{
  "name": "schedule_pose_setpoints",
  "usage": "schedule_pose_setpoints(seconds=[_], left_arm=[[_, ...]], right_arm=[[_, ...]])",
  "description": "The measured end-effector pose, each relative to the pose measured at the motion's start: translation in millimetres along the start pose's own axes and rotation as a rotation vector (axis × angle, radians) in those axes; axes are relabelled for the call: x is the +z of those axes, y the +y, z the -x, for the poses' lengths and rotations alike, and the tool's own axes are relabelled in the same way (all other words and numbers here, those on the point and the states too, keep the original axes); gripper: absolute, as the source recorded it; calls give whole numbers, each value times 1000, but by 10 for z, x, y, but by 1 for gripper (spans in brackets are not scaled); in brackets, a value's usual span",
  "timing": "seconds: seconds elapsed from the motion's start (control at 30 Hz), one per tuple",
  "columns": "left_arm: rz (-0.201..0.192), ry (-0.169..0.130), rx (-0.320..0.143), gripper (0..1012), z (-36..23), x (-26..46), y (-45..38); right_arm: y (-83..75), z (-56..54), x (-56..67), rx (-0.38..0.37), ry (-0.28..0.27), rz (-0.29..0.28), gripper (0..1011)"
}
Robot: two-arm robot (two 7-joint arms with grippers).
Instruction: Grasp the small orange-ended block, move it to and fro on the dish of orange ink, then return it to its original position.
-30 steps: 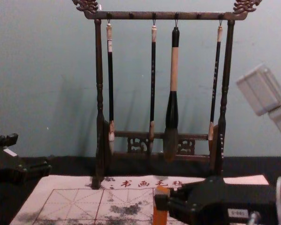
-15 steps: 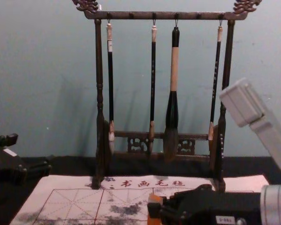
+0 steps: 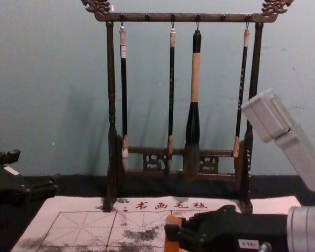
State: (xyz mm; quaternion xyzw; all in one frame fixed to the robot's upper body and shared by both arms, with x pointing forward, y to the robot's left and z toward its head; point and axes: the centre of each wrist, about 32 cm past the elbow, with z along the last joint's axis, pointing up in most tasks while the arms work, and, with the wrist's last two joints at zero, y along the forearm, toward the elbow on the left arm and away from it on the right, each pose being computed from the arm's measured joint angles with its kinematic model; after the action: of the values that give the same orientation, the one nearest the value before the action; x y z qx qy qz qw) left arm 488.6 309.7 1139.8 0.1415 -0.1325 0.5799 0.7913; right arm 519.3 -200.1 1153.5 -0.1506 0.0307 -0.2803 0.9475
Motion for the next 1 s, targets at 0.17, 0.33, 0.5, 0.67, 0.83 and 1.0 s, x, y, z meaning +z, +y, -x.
schedule_pose_setpoints(seconds=[0.17,0.33,0.5,0.67,0.83,1.0], left_arm=[[0,0,0,1001,0,0,0],[0,0,0,1001,0,0,0],[0,0,0,1001,0,0,0],[0,0,0,1001,0,0,0],[0,0,0,1001,0,0,0],[0,0,0,1001,0,0,0]], right_arm=[[-19,-3,-14,-11,9,-1,127],[-67,-7,-26,-26,20,-2,127],[-120,-7,-33,-38,30,-8,127],[-185,6,-35,-43,37,-12,126],[-235,24,-53,-41,40,-8,127],[-273,49,-71,-34,43,-1,127]])
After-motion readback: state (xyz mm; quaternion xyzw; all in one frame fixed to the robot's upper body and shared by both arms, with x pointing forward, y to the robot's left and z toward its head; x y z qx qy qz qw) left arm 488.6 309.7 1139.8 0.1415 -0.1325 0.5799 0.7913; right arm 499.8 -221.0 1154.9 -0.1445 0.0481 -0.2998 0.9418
